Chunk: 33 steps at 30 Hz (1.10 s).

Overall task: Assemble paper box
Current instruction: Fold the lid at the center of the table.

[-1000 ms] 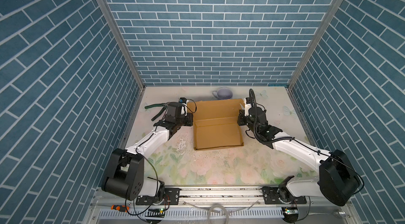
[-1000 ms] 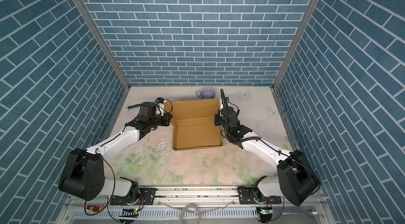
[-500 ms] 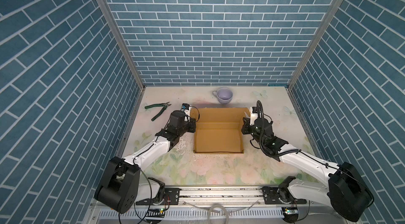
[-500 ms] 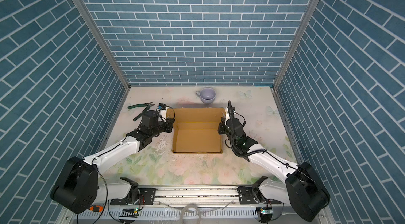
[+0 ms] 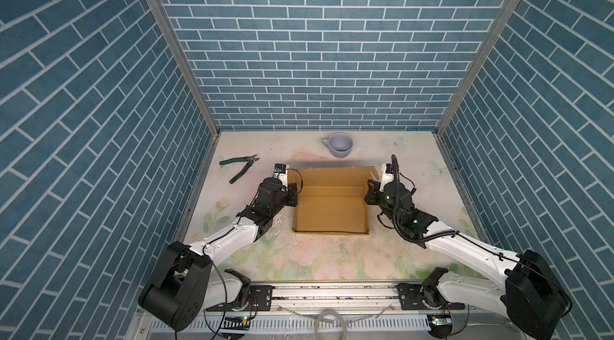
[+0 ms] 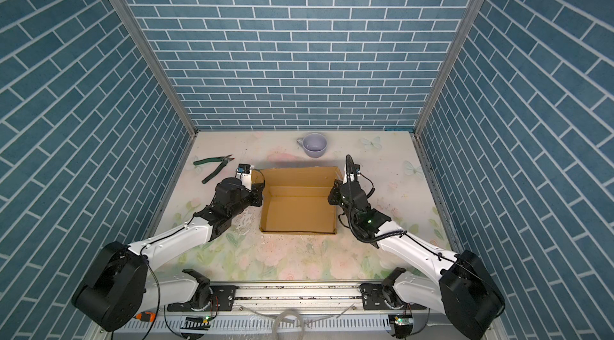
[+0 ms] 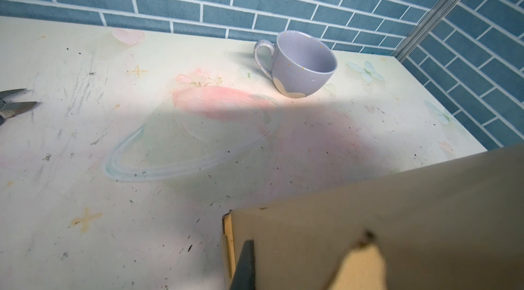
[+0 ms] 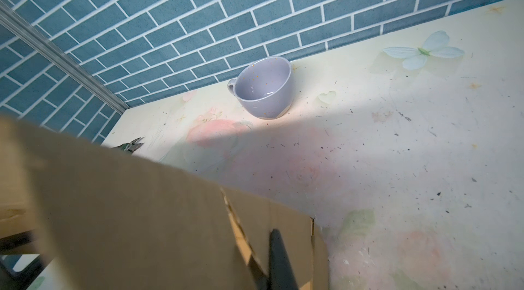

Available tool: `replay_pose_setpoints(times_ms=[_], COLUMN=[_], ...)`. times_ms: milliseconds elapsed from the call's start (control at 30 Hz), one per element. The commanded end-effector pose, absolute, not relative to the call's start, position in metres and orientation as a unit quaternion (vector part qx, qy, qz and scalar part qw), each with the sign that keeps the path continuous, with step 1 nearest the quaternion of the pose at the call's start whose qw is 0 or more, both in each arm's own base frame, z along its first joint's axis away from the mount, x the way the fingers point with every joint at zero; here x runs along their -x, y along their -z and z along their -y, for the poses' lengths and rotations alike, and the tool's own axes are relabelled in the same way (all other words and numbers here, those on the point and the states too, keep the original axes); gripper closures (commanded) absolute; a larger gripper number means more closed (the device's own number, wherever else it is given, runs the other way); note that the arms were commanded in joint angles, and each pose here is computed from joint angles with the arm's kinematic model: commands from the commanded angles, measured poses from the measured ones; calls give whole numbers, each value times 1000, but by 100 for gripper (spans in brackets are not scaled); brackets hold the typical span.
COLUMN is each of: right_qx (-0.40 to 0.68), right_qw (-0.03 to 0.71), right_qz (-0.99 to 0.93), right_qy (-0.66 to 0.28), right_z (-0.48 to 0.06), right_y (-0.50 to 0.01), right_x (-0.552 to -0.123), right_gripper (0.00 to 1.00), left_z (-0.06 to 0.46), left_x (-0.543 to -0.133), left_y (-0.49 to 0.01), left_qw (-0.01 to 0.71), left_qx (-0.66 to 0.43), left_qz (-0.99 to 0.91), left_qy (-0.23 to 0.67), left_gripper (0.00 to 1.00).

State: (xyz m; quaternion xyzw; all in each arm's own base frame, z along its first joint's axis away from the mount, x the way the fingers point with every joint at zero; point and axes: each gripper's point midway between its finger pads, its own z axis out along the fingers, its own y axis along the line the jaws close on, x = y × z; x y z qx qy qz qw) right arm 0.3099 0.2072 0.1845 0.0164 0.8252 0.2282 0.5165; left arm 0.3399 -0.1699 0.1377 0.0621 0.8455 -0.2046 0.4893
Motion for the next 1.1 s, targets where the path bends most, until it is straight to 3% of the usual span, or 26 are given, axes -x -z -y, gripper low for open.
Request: replay_pose_setpoints(times_ms=[0,167,333,600,800,1067], right_qx=[-42,-54,-55,-119,-137,-179], right_qw=[511,500,509,478,494,439], right_qz=[-813,-821,-816,-818,-807,-824], right_qy=[-275,-270,-269,-297,-293,-310], right_z=[-219,-212,-211,-211,-205,-213], right_y=[-204,-183,-204,-187,-206,-183], right_x=[-306,-299,-302,-300,-304,-302], right_gripper=[100,100,100,100,100,100], left_z=[178,176,176,179,183,181], left_x=[-328,-321,-316,-311,-312,-307], left_y=[-133,-128,-127,-125,-125,-129], left_qw=[481,483,487,489,480,477], left_qx=[-72,-72,-73,-78,-81,-79], left_qz=[-844,-842,-841,-839,-844,-846], left_qy=[225,230,226,226,224,224], left_gripper=[97,97,97,97,98,98])
